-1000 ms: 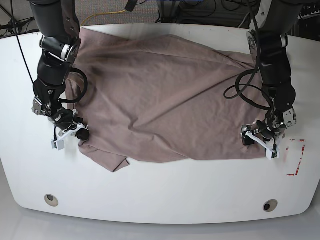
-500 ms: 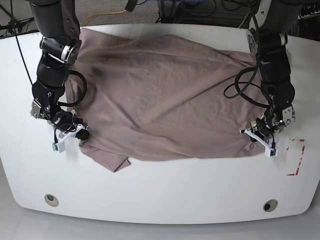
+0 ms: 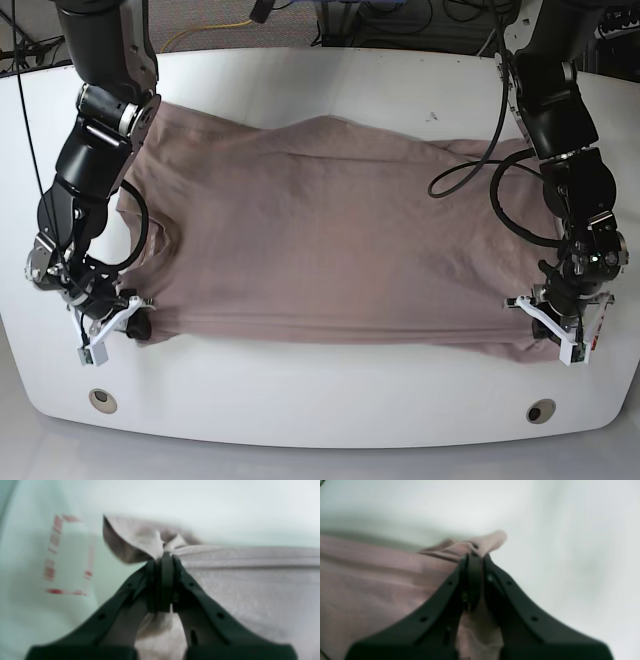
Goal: Fold the T-shirt properly
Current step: 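Lift the hem with both grippers and fold it toward the collar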
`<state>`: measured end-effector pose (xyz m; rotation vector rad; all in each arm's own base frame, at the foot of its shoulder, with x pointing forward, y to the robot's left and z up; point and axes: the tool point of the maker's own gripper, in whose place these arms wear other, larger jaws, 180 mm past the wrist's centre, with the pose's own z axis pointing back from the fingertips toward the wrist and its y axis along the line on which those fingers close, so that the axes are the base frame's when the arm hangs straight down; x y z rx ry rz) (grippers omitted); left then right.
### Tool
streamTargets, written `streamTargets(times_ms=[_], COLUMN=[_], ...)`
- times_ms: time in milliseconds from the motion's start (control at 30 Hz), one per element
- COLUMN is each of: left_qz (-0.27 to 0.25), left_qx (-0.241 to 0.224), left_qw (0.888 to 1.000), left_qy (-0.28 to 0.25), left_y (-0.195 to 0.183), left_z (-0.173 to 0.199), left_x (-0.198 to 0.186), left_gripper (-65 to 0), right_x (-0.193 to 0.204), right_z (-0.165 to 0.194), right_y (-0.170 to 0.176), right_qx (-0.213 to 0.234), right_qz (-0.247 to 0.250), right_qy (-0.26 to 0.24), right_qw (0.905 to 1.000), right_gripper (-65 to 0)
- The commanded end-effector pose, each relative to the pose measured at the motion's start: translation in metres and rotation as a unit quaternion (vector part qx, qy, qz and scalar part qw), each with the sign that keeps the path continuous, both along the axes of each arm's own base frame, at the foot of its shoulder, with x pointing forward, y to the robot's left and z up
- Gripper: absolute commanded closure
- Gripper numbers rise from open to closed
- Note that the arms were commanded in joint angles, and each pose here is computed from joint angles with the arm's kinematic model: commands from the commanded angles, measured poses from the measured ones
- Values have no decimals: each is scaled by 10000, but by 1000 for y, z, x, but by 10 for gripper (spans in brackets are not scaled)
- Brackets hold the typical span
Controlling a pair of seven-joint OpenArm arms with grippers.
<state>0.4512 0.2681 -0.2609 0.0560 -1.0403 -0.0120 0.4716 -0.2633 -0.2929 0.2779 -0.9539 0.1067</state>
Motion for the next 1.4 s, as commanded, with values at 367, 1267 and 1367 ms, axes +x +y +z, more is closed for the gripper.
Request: streamTargets(times_ms=[367, 1267, 1367], left_qz=[175, -436, -664], left_qx=[711, 1330, 1377], left_qw=[9755, 9851, 9861], left_qy=[-2075, -1005, -649], left_y=[0, -18, -23], left_z=[223, 123, 83], left_x=[10, -32, -48], left_gripper=[0, 0, 0], right_x=[40, -42, -59], right_z=[217, 139, 97], right_y=[-44, -16, -12], right_qx=[-1085, -2078, -1848], right_qz=[-229, 418, 419], right_qy=[-1604, -1146, -747], right_qw=[9808, 9705, 9790], right_gripper=[0, 0, 0])
